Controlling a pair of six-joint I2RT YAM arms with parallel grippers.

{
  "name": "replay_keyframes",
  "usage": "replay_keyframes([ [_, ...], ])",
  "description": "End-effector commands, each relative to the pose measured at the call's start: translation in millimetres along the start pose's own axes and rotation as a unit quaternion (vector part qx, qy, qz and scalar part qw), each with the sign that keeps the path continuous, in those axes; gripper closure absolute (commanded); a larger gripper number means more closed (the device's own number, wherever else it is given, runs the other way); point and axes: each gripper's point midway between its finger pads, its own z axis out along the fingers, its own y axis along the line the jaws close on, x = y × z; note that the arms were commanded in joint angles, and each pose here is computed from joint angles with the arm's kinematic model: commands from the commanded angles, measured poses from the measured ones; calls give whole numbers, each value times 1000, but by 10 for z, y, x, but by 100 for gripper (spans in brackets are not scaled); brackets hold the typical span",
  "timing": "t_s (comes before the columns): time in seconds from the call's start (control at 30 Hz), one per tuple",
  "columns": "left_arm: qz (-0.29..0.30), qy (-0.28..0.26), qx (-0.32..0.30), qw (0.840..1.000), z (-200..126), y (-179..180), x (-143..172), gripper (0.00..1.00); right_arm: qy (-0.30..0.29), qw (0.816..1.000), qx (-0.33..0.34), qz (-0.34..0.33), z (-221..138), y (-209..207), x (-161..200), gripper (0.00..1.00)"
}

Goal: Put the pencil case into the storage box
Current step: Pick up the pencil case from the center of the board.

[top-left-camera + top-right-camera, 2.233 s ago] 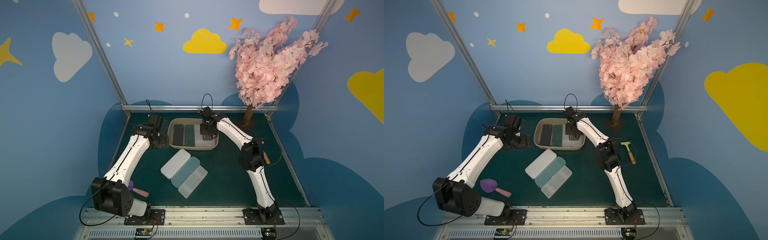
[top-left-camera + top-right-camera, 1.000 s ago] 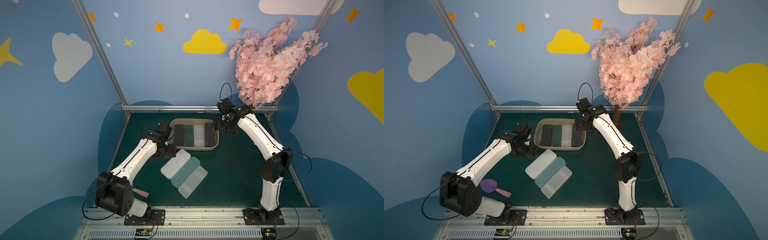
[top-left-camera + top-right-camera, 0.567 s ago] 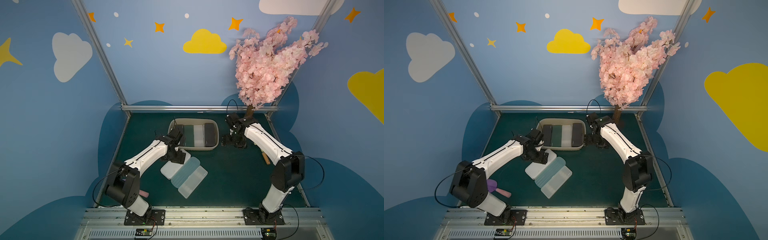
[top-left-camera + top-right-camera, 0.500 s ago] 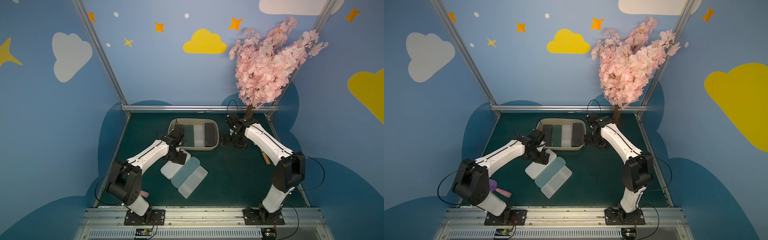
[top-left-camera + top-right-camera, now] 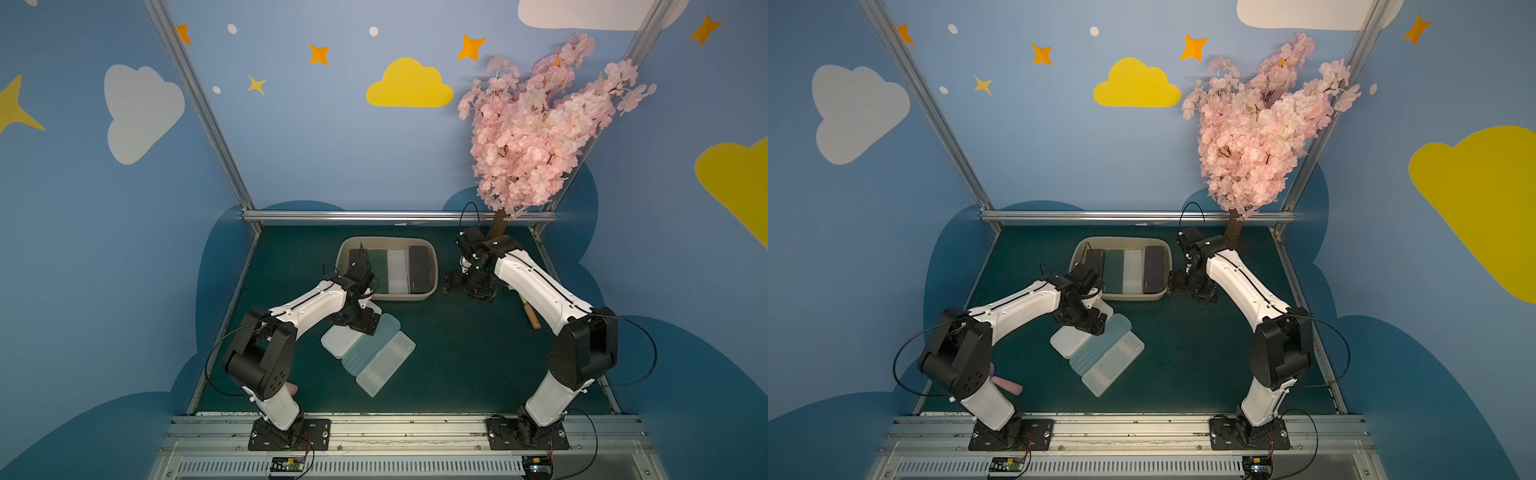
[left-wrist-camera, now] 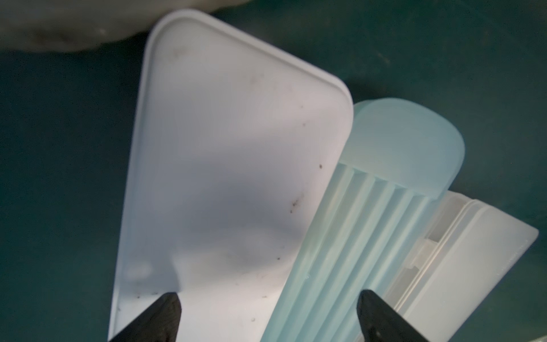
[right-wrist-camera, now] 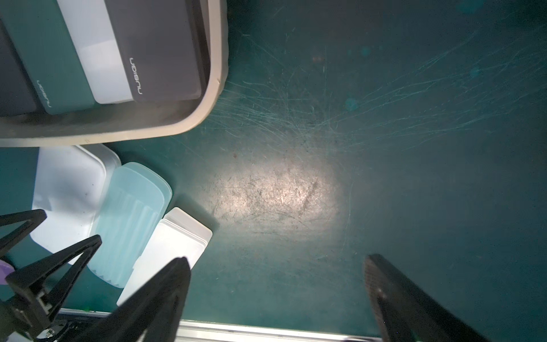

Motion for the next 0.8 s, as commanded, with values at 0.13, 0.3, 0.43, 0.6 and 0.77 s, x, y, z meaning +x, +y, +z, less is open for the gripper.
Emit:
replay_keyframes([
  [0.13, 19, 17, 17, 1000, -27, -434, 261, 4, 1, 1000, -17, 19, -88, -1, 104, 4],
  [0.3, 31, 18, 44, 998, -142, -747, 387, 4, 7, 1000, -16, 23, -93, -36, 188, 4],
  [0.43, 51, 28, 55, 997, -132, -946, 490, 4, 9, 1000, -10, 24, -103, -99, 267, 4],
  [0.6, 75, 42, 36, 996, 12, -1059, 573, 4, 15, 1000, -3, 25, -86, -175, 377, 4],
  [0.77, 86, 26, 12, 996, 12, -1126, 526, 5, 20, 1000, 2, 22, -87, -219, 438, 4],
])
